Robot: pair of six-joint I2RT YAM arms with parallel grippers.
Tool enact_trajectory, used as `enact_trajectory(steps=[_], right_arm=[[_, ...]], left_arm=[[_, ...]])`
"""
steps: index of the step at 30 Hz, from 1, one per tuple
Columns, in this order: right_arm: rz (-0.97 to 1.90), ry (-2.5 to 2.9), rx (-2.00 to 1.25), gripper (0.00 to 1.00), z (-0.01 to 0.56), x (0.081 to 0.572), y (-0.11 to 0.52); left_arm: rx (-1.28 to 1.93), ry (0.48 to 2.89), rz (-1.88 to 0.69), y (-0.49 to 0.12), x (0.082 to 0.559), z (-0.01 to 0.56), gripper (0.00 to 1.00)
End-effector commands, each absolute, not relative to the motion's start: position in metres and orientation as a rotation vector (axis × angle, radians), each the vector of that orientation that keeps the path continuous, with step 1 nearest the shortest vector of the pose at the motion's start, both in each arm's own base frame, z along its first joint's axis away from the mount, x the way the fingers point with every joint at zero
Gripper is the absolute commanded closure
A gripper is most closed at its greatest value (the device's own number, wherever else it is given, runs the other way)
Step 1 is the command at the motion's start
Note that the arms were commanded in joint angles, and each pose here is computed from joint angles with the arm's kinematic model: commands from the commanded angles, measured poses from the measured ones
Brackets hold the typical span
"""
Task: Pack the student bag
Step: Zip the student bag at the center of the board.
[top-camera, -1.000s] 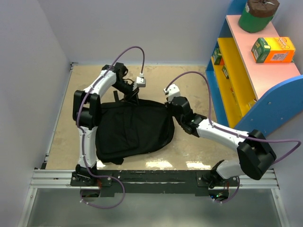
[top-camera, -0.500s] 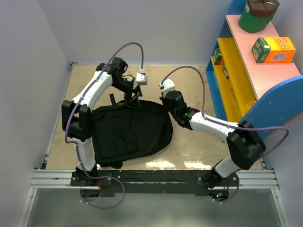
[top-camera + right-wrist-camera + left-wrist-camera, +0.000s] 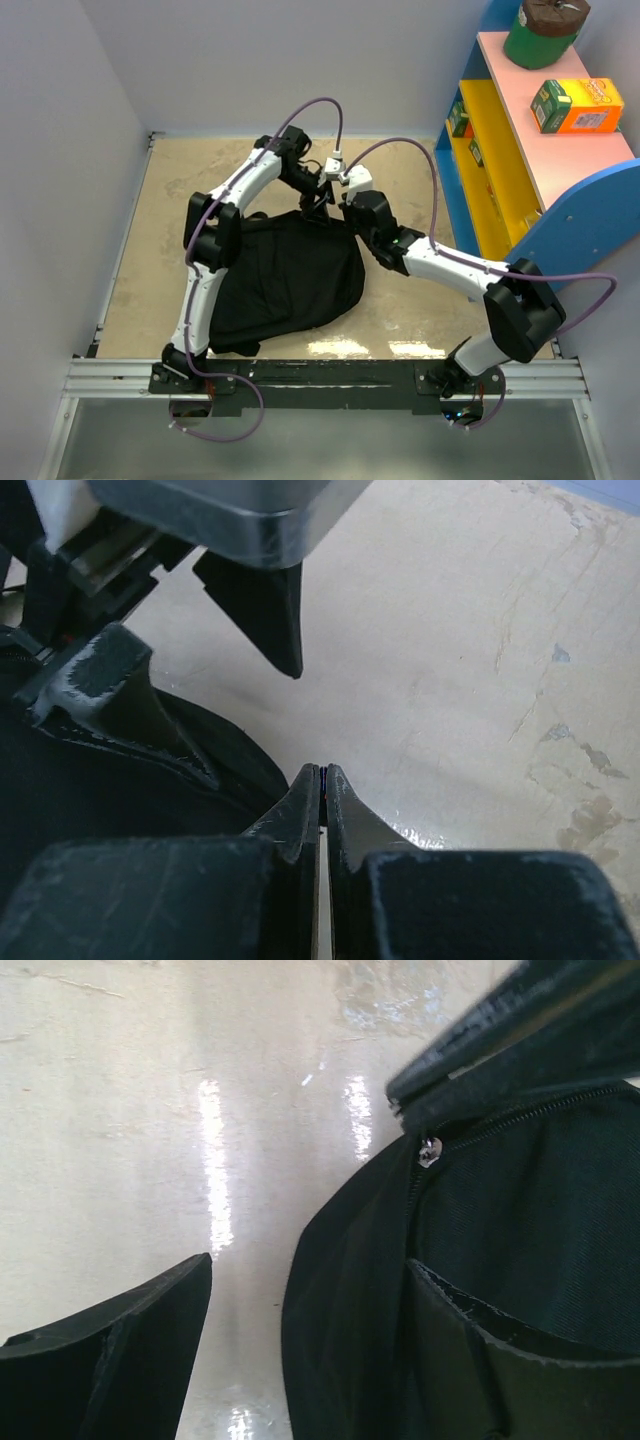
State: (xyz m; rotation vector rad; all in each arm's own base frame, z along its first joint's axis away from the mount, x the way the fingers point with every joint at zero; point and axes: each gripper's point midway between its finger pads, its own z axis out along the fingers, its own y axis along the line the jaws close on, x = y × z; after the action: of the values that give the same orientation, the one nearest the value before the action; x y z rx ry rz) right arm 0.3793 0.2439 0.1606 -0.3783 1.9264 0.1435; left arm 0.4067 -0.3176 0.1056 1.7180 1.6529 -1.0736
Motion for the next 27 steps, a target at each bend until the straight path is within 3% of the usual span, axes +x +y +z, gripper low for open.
enact_trajectory(steps=[1,6,10,23,27], right_arm=[[0.201,1.826,-0.282,1.00,0.200,0.379,0.239],[0.261,1.823,-0.230,1.00,0.198,0.369,0.236],[0.279,1.833,-0.225,1.00,0.193,0.368,0.238],[0.284,1.833,-0.217,1.00,0.193,0.366,0.237],[0.279,1.830,-0.215,1.00,0.195,0.368,0.237]], left_arm=[[1.699,1.531,-1.106,-0.311,0.397,0.140,0.22],[1.492,1.469,-1.201,-0.296,0.408,0.186,0.17],[1.505,1.447,-1.220,-0.306,0.397,0.187,0.16],[1.601,1.512,-1.143,-0.326,0.402,0.146,0.19],[1.659,1.551,-1.149,-0.323,0.396,0.127,0.24]])
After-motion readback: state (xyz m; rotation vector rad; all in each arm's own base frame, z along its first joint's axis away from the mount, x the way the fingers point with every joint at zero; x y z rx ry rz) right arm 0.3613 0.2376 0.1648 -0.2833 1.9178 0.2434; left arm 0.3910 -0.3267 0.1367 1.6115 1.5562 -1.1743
